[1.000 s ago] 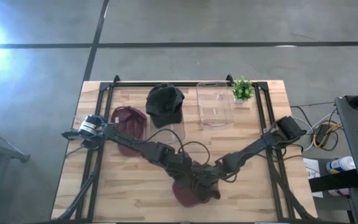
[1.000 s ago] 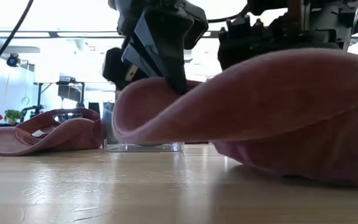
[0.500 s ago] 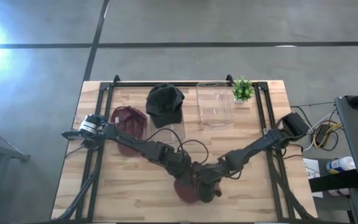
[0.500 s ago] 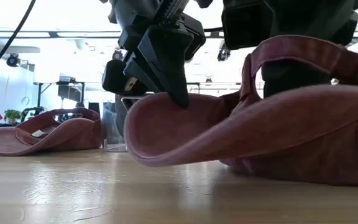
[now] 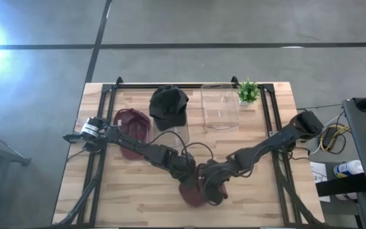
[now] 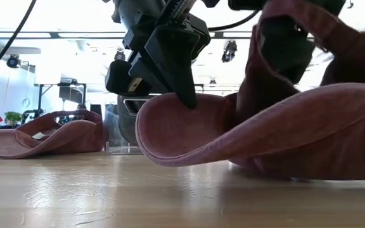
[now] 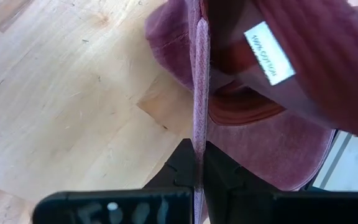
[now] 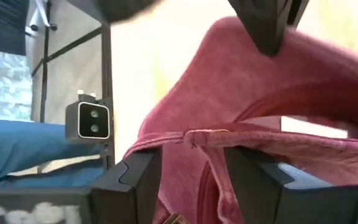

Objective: Pick & Place hat
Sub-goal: Put the bottom red cap into the right transparent bin

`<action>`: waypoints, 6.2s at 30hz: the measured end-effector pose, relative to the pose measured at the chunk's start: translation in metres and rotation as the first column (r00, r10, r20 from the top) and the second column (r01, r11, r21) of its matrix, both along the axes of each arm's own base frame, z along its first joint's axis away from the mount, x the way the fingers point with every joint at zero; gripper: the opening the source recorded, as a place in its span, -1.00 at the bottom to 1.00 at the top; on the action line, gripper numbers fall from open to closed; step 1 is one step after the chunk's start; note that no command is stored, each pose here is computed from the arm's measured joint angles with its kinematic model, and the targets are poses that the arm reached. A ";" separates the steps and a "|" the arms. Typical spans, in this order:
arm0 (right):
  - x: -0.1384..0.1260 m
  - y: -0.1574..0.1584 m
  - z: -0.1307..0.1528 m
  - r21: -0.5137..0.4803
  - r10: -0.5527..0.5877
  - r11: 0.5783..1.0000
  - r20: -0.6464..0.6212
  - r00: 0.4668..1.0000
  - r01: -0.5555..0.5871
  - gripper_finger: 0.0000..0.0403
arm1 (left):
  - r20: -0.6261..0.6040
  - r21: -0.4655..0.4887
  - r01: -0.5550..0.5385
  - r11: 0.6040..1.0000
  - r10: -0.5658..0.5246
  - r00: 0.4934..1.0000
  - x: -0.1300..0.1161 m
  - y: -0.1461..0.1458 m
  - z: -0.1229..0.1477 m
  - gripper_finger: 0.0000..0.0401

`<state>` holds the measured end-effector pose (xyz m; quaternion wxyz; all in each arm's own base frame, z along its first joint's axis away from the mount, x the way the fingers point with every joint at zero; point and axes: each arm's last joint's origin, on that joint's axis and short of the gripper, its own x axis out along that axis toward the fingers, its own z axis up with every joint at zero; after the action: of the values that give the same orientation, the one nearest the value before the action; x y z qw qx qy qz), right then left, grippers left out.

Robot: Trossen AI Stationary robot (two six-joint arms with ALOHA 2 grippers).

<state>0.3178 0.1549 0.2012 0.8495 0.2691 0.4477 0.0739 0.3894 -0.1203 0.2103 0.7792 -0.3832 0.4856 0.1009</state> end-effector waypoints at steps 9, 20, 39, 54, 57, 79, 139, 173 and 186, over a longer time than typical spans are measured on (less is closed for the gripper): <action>-0.021 -0.008 0.025 -0.095 -0.034 0.995 0.016 0.999 0.036 -0.17 | 0.000 -0.001 -0.001 1.000 0.001 1.000 0.000 0.000 0.000 -0.95; -0.010 0.001 -0.014 -0.125 -0.163 0.980 -0.069 0.984 0.153 -0.15 | 0.025 -0.074 0.042 0.996 -0.040 0.999 0.003 -0.001 0.004 -0.95; -0.025 -0.004 -0.019 -0.202 -0.132 0.975 -0.203 0.970 0.091 -0.11 | -0.026 -0.069 0.089 0.994 -0.091 0.996 -0.002 0.000 0.000 -0.95; -0.024 0.008 -0.069 -0.147 -0.112 0.987 -0.318 0.941 0.068 -0.11 | 0.002 0.017 0.061 0.998 -0.061 0.998 0.000 0.005 0.001 -0.95; -0.026 0.012 -0.069 -0.145 -0.103 0.988 -0.316 0.943 0.060 -0.11 | 0.005 0.029 0.053 0.998 -0.054 0.999 0.000 0.005 0.001 -0.95; -0.029 -0.012 -0.035 -0.275 -0.254 0.941 -0.182 0.950 0.199 -0.20 | -0.003 -0.048 0.039 0.998 -0.039 0.999 -0.007 -0.006 -0.014 -0.95; -0.037 0.026 -0.065 -0.045 -0.094 0.995 -0.198 0.976 0.087 -0.35 | 0.118 -0.063 -0.046 0.997 0.053 0.992 0.002 0.001 -0.012 -0.95; -0.069 0.024 -0.009 -0.168 -0.164 0.974 -0.048 0.985 0.154 -0.23 | 0.160 -0.090 -0.210 0.974 0.222 0.962 0.005 -0.001 -0.009 -0.95; -0.095 0.077 0.051 -0.361 -0.001 0.931 0.154 0.988 0.057 -0.24 | 0.204 -0.121 -0.214 0.969 0.235 0.950 0.007 -0.008 -0.005 -0.95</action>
<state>0.2225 0.2315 0.2525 0.9170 0.1073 0.3840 -0.0026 0.3960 -0.1280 0.2050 0.7913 -0.4822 0.3554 0.1228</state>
